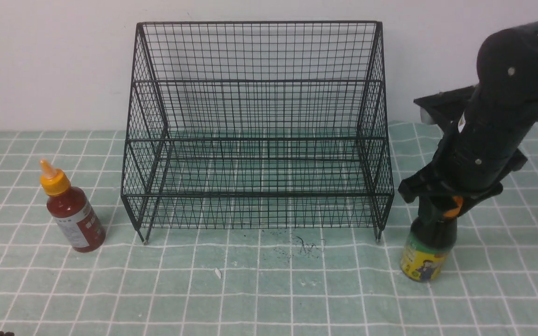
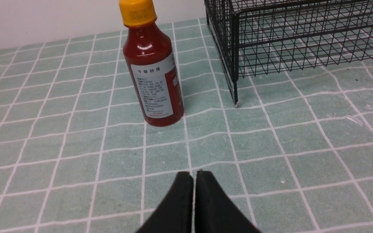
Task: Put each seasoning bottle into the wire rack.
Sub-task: Use the right arm to grab the condiment bottle closest to it, then use the right arm to put the condiment bottle back on the shelf
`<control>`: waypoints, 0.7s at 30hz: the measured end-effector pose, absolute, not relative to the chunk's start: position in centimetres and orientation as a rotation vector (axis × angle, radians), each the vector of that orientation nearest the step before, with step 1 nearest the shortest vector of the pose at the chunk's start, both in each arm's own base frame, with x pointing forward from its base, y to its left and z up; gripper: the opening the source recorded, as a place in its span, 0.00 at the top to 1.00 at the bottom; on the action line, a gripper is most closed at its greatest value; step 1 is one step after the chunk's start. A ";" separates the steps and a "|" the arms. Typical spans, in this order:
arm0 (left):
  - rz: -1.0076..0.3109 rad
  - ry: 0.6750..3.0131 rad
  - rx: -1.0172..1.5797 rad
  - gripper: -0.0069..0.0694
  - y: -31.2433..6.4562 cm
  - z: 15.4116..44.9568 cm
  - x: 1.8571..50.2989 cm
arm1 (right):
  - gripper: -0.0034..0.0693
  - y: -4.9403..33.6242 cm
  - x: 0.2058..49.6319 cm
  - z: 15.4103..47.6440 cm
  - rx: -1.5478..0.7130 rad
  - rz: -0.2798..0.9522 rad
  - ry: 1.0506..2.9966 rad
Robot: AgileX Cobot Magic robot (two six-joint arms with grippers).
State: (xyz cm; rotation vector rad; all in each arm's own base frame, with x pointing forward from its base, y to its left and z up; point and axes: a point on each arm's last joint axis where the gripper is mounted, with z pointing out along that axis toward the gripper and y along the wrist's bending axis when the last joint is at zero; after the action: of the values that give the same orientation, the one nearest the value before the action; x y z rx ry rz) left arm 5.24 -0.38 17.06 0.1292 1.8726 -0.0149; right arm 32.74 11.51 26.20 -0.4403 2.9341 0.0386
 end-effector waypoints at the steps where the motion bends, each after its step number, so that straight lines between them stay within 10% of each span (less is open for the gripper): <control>1: -0.015 1.873 0.129 0.92 -0.4 17.1 5.2 | 0.50 11.4 32.3 27.1 -0.439 0.051 2.912; 12: -0.015 1.873 0.129 0.92 -0.4 17.1 5.2 | 0.50 9.9 26.8 40.8 -0.405 0.209 2.519; 21: -0.015 1.873 0.129 0.92 -0.4 17.1 5.2 | 0.50 12.1 30.3 42.2 -0.480 0.318 2.456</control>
State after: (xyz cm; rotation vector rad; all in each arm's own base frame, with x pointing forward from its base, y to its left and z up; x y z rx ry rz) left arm 5.24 -0.38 17.06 0.1292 1.8726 -0.0149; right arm 30.28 12.06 42.23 -0.4797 2.4560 0.3178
